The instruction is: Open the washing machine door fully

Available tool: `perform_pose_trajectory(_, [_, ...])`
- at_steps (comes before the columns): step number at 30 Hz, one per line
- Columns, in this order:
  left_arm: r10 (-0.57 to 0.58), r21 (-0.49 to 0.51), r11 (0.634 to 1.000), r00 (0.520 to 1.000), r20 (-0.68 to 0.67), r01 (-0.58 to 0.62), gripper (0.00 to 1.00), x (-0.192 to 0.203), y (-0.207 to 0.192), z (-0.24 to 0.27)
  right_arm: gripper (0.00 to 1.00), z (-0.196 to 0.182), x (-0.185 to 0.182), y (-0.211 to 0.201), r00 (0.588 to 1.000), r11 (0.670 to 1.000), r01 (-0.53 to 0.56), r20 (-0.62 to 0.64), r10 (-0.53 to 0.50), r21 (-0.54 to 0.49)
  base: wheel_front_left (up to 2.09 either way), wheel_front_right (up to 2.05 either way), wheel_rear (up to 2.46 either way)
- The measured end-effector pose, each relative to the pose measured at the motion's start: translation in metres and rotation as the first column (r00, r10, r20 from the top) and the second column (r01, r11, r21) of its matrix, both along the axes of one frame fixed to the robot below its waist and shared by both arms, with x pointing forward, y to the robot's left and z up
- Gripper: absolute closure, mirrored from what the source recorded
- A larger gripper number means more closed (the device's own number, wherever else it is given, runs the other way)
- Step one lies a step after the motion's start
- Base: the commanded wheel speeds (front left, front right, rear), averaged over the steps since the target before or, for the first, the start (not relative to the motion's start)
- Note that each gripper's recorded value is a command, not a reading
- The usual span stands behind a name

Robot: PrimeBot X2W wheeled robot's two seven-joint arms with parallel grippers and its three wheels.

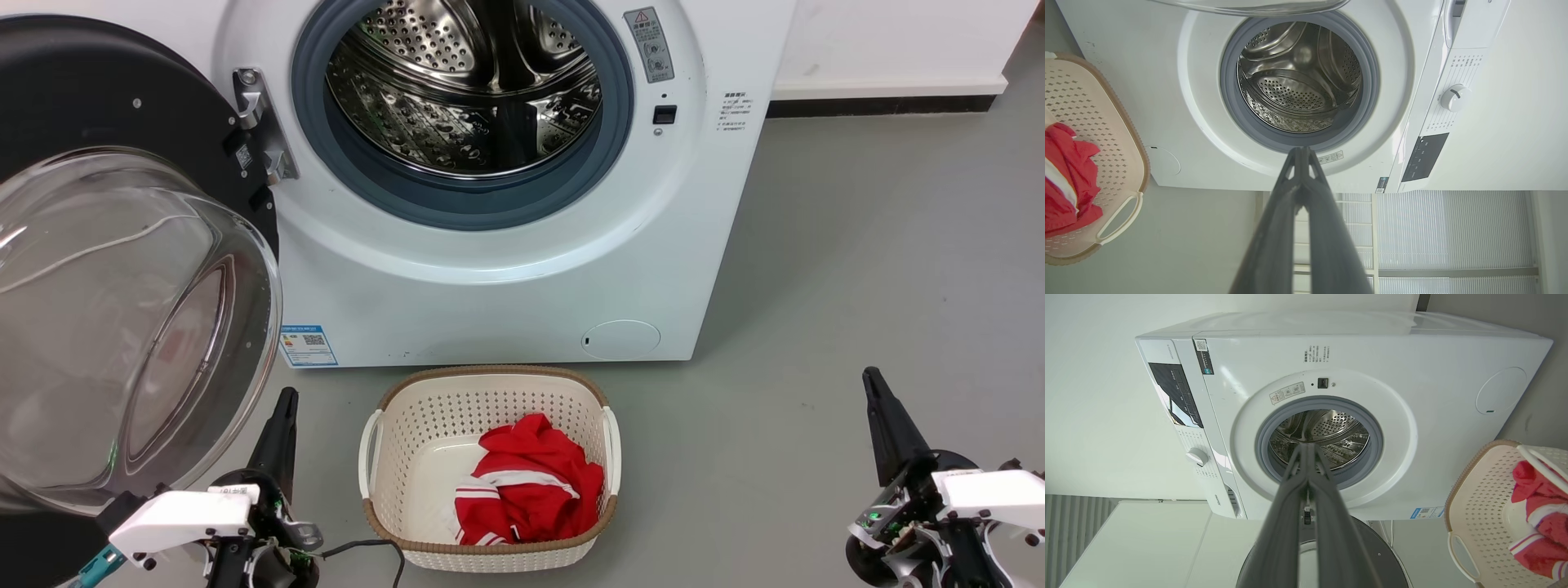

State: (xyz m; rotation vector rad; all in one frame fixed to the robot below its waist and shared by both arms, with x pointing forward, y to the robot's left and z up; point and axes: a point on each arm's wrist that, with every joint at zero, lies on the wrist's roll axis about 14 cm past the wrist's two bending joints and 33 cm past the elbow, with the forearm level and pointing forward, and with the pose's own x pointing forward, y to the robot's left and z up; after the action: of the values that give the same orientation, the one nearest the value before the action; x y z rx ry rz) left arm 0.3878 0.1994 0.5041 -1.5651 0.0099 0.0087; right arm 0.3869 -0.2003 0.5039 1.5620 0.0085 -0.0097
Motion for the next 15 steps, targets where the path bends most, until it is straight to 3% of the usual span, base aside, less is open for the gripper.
perform_pose_trajectory(15, [-0.001, -0.010, 1.000, 1.000, 0.001, 0.001, 1.00, 0.0001, 0.0000, -0.0001, 1.00, 0.0003, 0.0003, -0.0004, 1.000, 1.000, 0.001, 0.001, -0.001, 0.012, 0.00, 0.00, 0.00])
